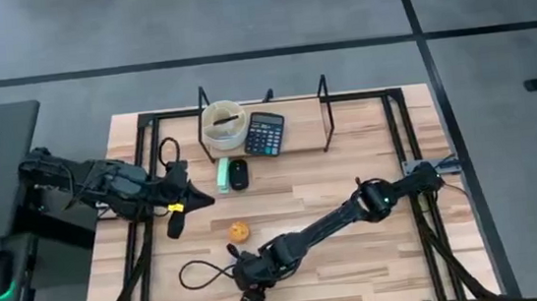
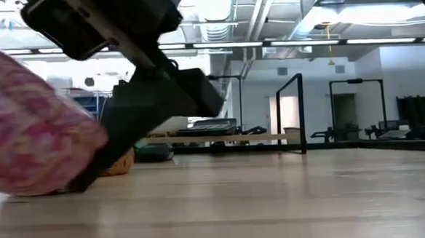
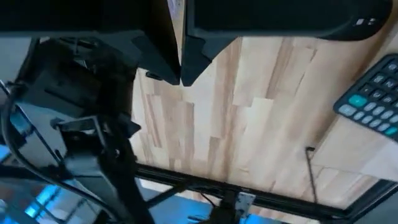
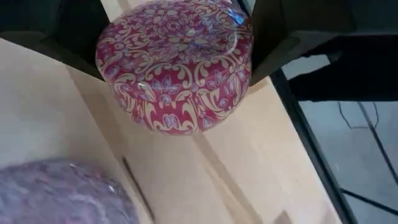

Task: Stock shelves
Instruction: Remove the pink scented candle from the shelf, then remove the black calculator from the shelf

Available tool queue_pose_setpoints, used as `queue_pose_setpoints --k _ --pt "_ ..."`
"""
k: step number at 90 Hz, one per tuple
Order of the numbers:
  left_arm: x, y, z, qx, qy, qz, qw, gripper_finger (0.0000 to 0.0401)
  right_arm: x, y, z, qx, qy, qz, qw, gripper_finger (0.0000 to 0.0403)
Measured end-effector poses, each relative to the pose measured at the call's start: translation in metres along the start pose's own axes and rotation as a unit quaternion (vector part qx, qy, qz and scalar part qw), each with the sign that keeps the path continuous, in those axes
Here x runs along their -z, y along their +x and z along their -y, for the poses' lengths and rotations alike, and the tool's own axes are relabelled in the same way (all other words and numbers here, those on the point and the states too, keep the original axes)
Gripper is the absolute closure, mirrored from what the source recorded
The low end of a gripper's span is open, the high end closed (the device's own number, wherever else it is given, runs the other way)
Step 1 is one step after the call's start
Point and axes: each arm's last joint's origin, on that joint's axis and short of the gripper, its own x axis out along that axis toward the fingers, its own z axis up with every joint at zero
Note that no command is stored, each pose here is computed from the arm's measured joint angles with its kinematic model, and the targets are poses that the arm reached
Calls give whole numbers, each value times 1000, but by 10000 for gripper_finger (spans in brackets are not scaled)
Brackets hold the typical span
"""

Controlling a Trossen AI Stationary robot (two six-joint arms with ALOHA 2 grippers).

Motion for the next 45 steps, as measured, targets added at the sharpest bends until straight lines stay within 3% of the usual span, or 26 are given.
queue_pose_setpoints --k 7,28,45 --pt "1 0 1 10 10 -6 1000 401 -7 -2 2 3 11 24 1000 117" --pt "1 0 2 34 25 -12 999 401 -25 -5 11 3 57 45 997 26" --pt "3 0 2 36 27 -23 999 401 -28 -7 12 1 67 48 997 20"
